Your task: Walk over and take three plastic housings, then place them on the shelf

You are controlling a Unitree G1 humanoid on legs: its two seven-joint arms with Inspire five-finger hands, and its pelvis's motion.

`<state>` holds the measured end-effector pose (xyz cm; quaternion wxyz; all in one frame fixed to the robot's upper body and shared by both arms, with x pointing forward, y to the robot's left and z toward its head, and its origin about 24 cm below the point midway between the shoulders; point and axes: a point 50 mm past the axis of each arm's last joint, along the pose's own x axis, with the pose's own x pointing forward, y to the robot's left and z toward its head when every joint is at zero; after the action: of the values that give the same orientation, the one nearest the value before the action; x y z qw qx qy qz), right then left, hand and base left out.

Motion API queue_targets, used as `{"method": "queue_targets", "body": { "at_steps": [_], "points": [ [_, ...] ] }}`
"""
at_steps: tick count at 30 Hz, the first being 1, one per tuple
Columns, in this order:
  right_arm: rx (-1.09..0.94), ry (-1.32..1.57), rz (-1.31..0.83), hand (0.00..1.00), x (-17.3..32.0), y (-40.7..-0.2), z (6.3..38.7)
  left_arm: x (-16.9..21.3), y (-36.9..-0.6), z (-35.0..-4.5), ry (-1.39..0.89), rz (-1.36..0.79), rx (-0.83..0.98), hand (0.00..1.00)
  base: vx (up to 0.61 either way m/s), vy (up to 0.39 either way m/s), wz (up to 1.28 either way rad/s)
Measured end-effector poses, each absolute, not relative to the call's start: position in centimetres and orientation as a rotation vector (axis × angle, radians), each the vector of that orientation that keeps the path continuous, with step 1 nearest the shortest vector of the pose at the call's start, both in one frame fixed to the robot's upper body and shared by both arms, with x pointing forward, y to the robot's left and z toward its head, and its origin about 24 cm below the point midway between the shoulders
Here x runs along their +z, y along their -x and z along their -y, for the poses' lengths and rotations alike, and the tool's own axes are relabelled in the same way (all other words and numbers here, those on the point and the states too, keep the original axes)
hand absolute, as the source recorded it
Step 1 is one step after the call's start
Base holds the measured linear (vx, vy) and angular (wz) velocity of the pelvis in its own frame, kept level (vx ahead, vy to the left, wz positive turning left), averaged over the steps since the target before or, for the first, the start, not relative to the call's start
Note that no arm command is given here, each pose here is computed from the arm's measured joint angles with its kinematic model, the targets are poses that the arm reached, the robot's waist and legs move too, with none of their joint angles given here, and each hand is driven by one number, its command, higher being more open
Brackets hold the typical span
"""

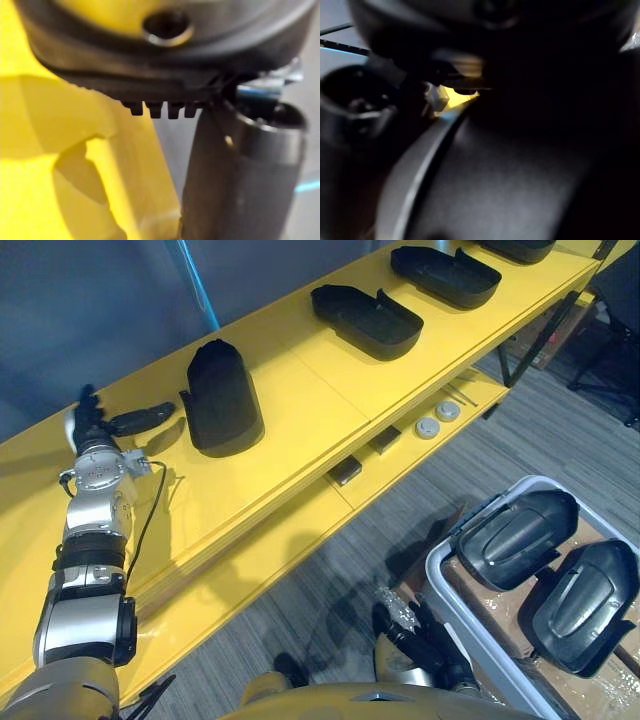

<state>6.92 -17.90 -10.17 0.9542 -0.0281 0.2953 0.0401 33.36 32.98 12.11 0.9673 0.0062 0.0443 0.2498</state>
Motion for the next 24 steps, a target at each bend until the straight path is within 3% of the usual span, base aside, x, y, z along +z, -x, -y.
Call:
{"method": "queue_targets", "body": {
  "at_steps": [3,12,24],
  "points": [
    [0.082,0.058,-0.598,1.0,-10.2,-7.0,17.9,11.0,-33.1,-32.4,0.006,-0.086,0.426,1.0,-0.05,-0.007,-0.04],
    [0.069,0.055,-0.629,1.0,-10.6,-6.7,18.0,8.4,-32.4,-31.2,0.119,-0.102,0.417,1.0,-0.05,-0.014,0.0],
    [0.097,0.08,-0.633,1.0,-10.7,-6.9,18.0,6.0,-31.9,-28.1,0.558,-0.01,0.323,1.0,-0.03,-0.006,0.04]
  ]
}}
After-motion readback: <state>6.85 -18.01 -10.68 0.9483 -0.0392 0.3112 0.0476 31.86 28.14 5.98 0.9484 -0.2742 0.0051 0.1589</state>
